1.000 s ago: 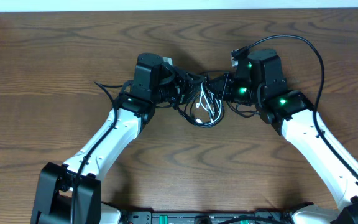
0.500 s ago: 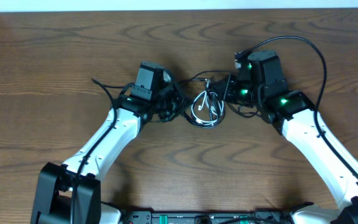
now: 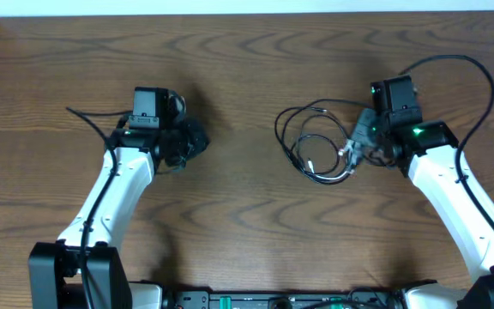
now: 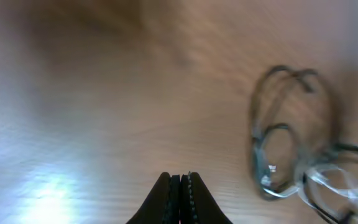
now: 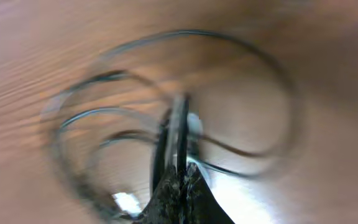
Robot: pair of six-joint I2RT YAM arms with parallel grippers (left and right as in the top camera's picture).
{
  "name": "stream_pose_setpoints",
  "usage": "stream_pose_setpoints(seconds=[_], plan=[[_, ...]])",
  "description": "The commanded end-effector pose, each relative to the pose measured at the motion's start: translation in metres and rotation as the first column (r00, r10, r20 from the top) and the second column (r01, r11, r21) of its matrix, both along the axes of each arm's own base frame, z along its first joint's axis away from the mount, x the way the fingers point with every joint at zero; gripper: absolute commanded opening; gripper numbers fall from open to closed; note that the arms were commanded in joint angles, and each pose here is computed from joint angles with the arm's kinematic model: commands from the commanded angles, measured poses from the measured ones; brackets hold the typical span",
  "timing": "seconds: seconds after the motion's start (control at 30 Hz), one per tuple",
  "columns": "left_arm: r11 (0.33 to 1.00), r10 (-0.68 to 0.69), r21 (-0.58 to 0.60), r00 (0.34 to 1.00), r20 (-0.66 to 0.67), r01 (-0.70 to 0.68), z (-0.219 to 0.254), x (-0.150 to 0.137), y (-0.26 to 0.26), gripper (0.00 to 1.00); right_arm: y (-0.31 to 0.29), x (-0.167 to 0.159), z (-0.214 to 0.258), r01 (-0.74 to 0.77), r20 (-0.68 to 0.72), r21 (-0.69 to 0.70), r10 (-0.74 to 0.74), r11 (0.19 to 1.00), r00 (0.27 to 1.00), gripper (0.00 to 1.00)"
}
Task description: Untangle cables
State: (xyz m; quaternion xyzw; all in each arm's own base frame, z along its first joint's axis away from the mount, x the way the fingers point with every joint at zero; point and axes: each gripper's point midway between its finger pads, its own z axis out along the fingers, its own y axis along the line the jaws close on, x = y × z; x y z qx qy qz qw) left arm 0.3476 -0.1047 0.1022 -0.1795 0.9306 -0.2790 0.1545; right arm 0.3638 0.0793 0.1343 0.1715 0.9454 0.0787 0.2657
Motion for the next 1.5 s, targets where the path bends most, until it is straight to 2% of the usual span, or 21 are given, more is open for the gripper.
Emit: stream_pose_setpoints(seconds=[0.0, 0.07, 0.1, 0.13, 0.2, 0.23, 0.37, 0.4, 0.43, 0.5, 0.57, 0.73, 0.87, 0.93, 1.0, 1.17, 1.2, 1.4, 1.47], plan=[[0.969, -0.170, -0.169, 0.983, 0.076, 0.180, 0.027, -0.009, -0.048, 0.26, 0.084, -0.011, 0.018, -0.304, 0.057, 0.261, 0.300, 0.916, 0.952, 0.01], [0.952, -0.218, -0.194, 0.970, 0.105, 0.235, 0.033, -0.012, -0.065, 0.41, 0.112, -0.016, 0.030, -0.392, 0.109, 0.327, 0.378, 0.860, 0.919, 0.01], [0.943, -0.241, -0.206, 0.963, 0.124, 0.263, 0.037, -0.014, -0.073, 0.51, 0.121, -0.018, 0.032, -0.403, 0.115, 0.342, 0.388, 0.849, 0.914, 0.01], [0.931, -0.266, -0.218, 0.953, 0.145, 0.293, 0.041, -0.015, -0.083, 0.65, 0.125, -0.021, 0.031, -0.381, 0.100, 0.361, 0.371, 0.851, 0.923, 0.01], [0.921, -0.278, -0.235, 0.947, 0.161, 0.311, 0.045, -0.016, -0.093, 0.74, 0.131, -0.025, 0.031, -0.358, 0.079, 0.387, 0.356, 0.850, 0.931, 0.01], [0.918, -0.277, -0.244, 0.946, 0.167, 0.312, 0.048, -0.016, -0.099, 0.75, 0.134, -0.027, 0.031, -0.352, 0.073, 0.395, 0.354, 0.848, 0.933, 0.01], [0.934, -0.224, -0.244, 0.960, 0.167, 0.260, 0.050, -0.008, -0.106, 0.76, 0.129, -0.027, 0.025, -0.331, 0.058, 0.354, 0.332, 0.875, 0.941, 0.01], [0.948, -0.197, -0.220, 0.968, 0.156, 0.229, 0.046, -0.005, -0.102, 0.76, 0.102, -0.016, 0.016, -0.247, 0.048, 0.234, 0.242, 0.941, 0.969, 0.01], [0.960, -0.179, -0.193, 0.974, 0.141, 0.205, 0.041, -0.004, -0.097, 0.75, 0.092, -0.012, 0.014, -0.219, 0.049, 0.186, 0.213, 0.958, 0.976, 0.02], [0.978, -0.149, -0.130, 0.983, 0.105, 0.162, 0.030, -0.005, -0.086, 0.75, 0.070, -0.005, 0.009, -0.190, 0.059, 0.057, 0.187, 0.980, 0.981, 0.08], [0.991, -0.126, -0.047, 0.989, 0.072, 0.129, 0.017, -0.008, -0.072, 0.76, 0.067, -0.002, 0.003, -0.206, 0.051, 0.017, 0.205, 0.978, 0.977, 0.22], [0.986, -0.161, -0.032, 0.981, 0.108, 0.165, 0.019, -0.006, -0.078, 0.75, 0.064, 0.013, -0.018, -0.179, 0.041, -0.023, 0.180, 0.984, 0.983, 0.25], [0.955, -0.289, 0.009, 0.928, 0.236, 0.296, 0.029, -0.003, -0.106, 0.75, 0.070, 0.025, -0.038, -0.233, 0.033, -0.059, 0.235, 0.971, 0.971, 0.36], [0.943, -0.326, 0.033, 0.902, 0.284, 0.330, 0.030, 0.001, -0.119, 0.76, 0.064, 0.026, -0.042, -0.223, 0.021, -0.062, 0.224, 0.973, 0.974, 0.39], [0.940, -0.335, 0.056, 0.886, 0.319, 0.335, 0.025, 0.009, -0.131, 0.76, 0.056, 0.028, -0.042, -0.153, 0.011, 0.001, 0.153, 0.988, 0.988, 0.39], [0.930, -0.362, 0.065, 0.866, 0.345, 0.362, 0.006, 0.021, -0.149, 0.76, 0.040, 0.025, -0.044, -0.096, -0.050, 0.157, 0.105, 0.983, 0.993, 0.38], [0.926, -0.376, 0.097, 0.859, 0.347, 0.366, -0.006, 0.026, -0.151, 0.76, 0.031, 0.021, -0.048, -0.073, -0.085, 0.170, 0.089, 0.983, 0.992, 0.39], [0.872, -0.490, 0.239, 0.776, 0.397, 0.428, -0.027, 0.032, -0.164, 0.77, 0.008, 0.000, -0.060, -0.045, -0.194, 0.139, 0.072, 0.989, 0.978, 0.41], [0.868, -0.493, 0.290, 0.767, 0.410, 0.403, -0.033, 0.037, -0.167, 0.76, 0.007, -0.006, -0.062, -0.052, -0.214, 0.133, 0.080, 0.990, 0.973, 0.41]])
